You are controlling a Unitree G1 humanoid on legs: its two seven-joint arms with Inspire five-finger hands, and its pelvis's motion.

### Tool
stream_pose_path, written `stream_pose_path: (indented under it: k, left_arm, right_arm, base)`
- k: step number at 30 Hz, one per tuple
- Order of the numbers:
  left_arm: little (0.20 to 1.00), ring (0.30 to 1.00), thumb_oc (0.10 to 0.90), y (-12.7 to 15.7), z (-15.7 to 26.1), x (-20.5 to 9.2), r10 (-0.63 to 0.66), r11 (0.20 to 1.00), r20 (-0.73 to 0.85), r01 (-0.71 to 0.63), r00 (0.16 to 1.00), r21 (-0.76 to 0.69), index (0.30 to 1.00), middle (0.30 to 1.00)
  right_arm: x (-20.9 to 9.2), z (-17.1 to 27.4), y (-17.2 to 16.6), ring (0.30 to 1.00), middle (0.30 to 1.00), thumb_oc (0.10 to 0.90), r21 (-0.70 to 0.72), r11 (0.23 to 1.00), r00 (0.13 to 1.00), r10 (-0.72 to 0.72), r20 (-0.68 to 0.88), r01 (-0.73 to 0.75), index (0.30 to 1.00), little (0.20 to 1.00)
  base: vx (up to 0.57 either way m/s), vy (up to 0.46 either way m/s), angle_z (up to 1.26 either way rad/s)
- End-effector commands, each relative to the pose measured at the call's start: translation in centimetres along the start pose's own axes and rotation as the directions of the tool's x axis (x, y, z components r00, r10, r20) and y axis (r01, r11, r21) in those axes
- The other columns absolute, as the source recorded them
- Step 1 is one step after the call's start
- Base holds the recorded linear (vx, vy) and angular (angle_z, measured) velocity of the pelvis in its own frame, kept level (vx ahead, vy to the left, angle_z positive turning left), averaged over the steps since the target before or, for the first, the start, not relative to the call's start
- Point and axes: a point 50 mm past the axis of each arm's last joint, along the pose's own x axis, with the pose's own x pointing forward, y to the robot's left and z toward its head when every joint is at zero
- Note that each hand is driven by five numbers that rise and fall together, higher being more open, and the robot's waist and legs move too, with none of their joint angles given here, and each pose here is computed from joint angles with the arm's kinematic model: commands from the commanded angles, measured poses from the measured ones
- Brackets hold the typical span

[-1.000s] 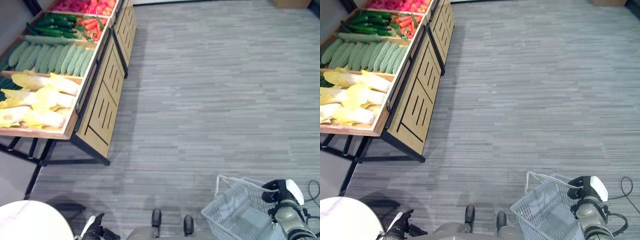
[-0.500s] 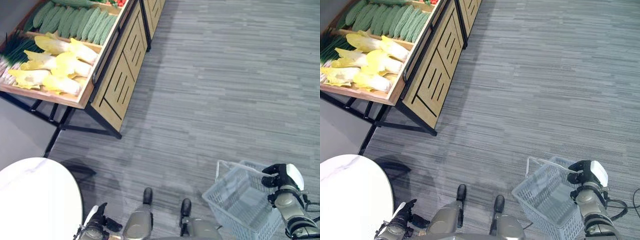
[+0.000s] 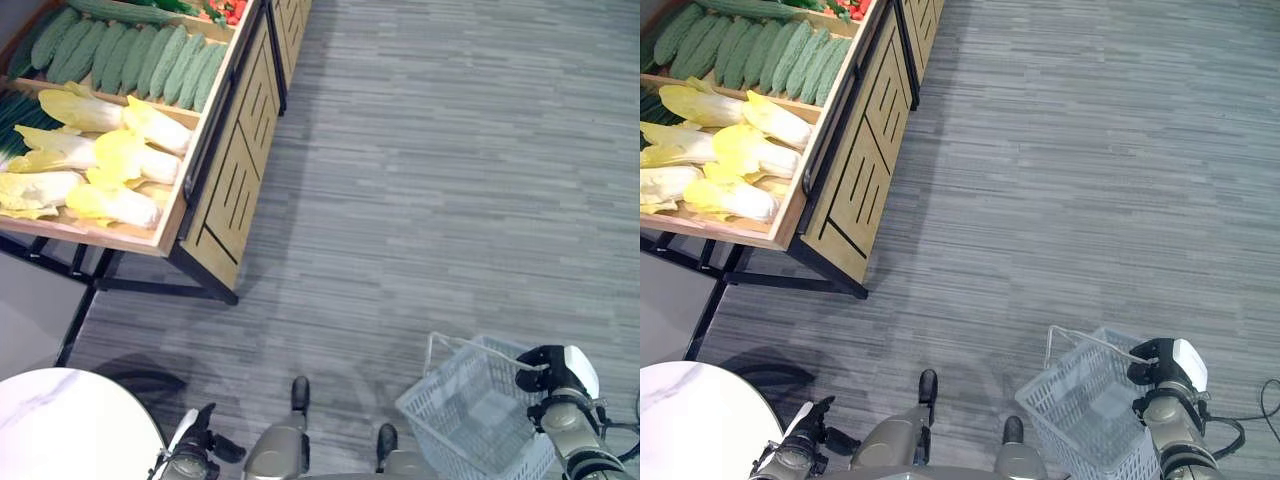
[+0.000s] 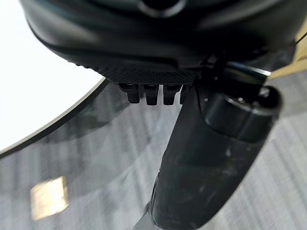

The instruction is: Get the vegetables into the basket

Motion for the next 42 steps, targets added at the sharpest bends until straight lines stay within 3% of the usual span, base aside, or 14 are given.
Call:
stream_pose_path:
  k: [1, 19, 28, 33, 37, 42]
  left_arm:
    - [1.000, 1.000, 0.900, 1.1, -2.6, -0.4, 0.046, 0.998, -0.074, -0.043, 0.996, 0.051, 1.000, 1.000]
    - [1.000, 1.000, 0.900, 2.6, -3.2, -0.3, 0.071, 0.994, -0.094, -0.063, 0.993, 0.085, 1.000, 1.000]
    - [1.000, 1.000, 0.900, 2.1, -3.5, -0.5, 0.060, 0.995, -0.117, -0.051, 0.991, 0.083, 1.000, 1.000]
    - [1.000, 1.000, 0.900, 1.5, -4.0, -0.7, 0.049, 0.997, -0.136, -0.039, 0.990, 0.074, 1.000, 1.000]
    - [1.000, 1.000, 0.900, 0.6, -4.1, -0.9, 0.035, 0.999, -0.144, -0.030, 0.989, 0.037, 1.000, 1.000]
    - [1.000, 1.000, 0.900, -0.3, -4.1, -1.1, 0.041, 0.991, -0.171, -0.062, 0.984, -0.120, 1.000, 1.000]
  right_arm:
    - [1.3, 1.7, -4.3, 0.300, 0.300, 0.400, 0.002, 0.987, 0.984, -0.161, 0.077, 0.162, 0.300, 0.300]
    - [1.6, 4.8, -3.8, 0.300, 0.300, 0.400, 0.015, 0.989, 0.973, -0.146, 0.179, 0.145, 0.300, 0.300]
    - [1.5, 6.1, -3.9, 0.300, 0.300, 0.400, 0.014, 0.988, 0.959, -0.151, 0.240, 0.153, 0.300, 0.300]
    - [1.1, 4.5, -3.5, 0.300, 0.300, 0.400, 0.002, 0.991, 0.969, -0.134, 0.208, 0.136, 0.300, 0.300]
    - [0.9, 3.1, -3.8, 0.300, 0.300, 0.400, -0.006, 0.990, 0.976, -0.138, 0.169, 0.141, 0.300, 0.300]
    - [0.7, 2.0, -4.1, 0.300, 0.300, 0.400, -0.018, 0.988, 0.978, -0.150, 0.145, 0.154, 0.300, 0.300]
  base:
    - [0.03, 0.157, -0.03]
    - [0.04, 0.118, -0.06]
    - [0.18, -0.097, 0.13]
    - [0.22, -0.212, 0.43]
    - [0.17, -0.225, 0.22]
    - [0.12, -0.226, 0.19]
